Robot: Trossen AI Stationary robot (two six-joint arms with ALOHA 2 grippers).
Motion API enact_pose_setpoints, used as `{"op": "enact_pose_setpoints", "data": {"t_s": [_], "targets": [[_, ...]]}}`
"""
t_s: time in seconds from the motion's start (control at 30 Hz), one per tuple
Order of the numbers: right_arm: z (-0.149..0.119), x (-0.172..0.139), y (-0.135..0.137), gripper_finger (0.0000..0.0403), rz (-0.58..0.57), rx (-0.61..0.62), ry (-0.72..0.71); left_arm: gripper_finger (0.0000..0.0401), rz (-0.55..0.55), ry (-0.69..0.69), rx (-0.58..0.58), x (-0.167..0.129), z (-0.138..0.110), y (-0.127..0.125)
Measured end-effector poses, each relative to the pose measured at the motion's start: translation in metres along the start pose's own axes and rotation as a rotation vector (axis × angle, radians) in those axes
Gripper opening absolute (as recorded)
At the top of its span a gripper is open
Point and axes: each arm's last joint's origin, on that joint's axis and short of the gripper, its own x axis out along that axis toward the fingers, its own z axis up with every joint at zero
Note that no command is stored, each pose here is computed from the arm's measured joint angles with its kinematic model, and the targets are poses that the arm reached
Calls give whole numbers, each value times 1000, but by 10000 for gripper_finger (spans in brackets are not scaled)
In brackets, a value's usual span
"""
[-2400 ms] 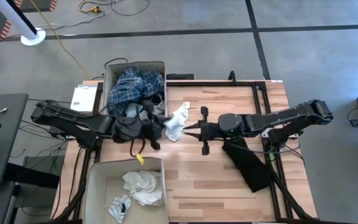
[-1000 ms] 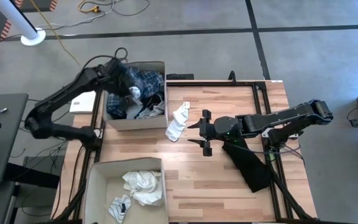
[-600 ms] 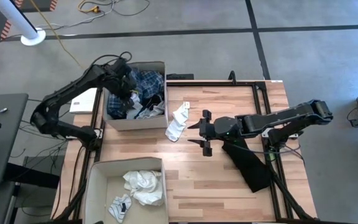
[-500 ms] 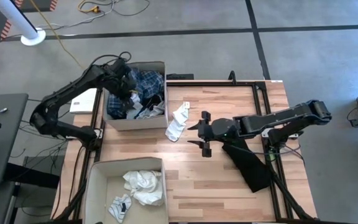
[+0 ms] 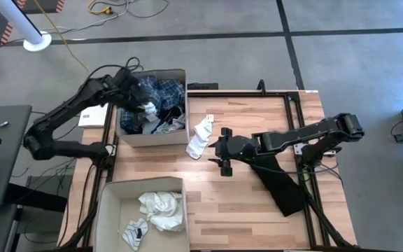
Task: Sort clothes
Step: Put the white striped sock into the bottom light brown laundry organizer
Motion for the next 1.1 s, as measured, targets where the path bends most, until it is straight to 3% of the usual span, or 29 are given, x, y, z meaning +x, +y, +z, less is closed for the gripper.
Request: {"op": "enact_pose_setpoints", "data": {"t_s": [0.13,0.23,0.43,0.6,0.9,1.1], "targets": [[1,-1,-2,254,-4,-8,-2,3,-20,-100,25,-27,-8,-16],[0,0,-7,254,-16,-7,4,2,-94,-209,37,-50,-18,-31],[-5,7,-27,254,-67,19,40,2,-406,-410,110,-89,-40,-63],[-12,19,-45,254,-63,53,68,2,-619,-450,162,-105,-52,-82],[-48,64,-67,254,-51,99,216,2,-842,-368,269,-82,-51,-120],[-61,81,-77,254,-67,106,237,2,-823,-314,424,-63,-40,-160]]}}
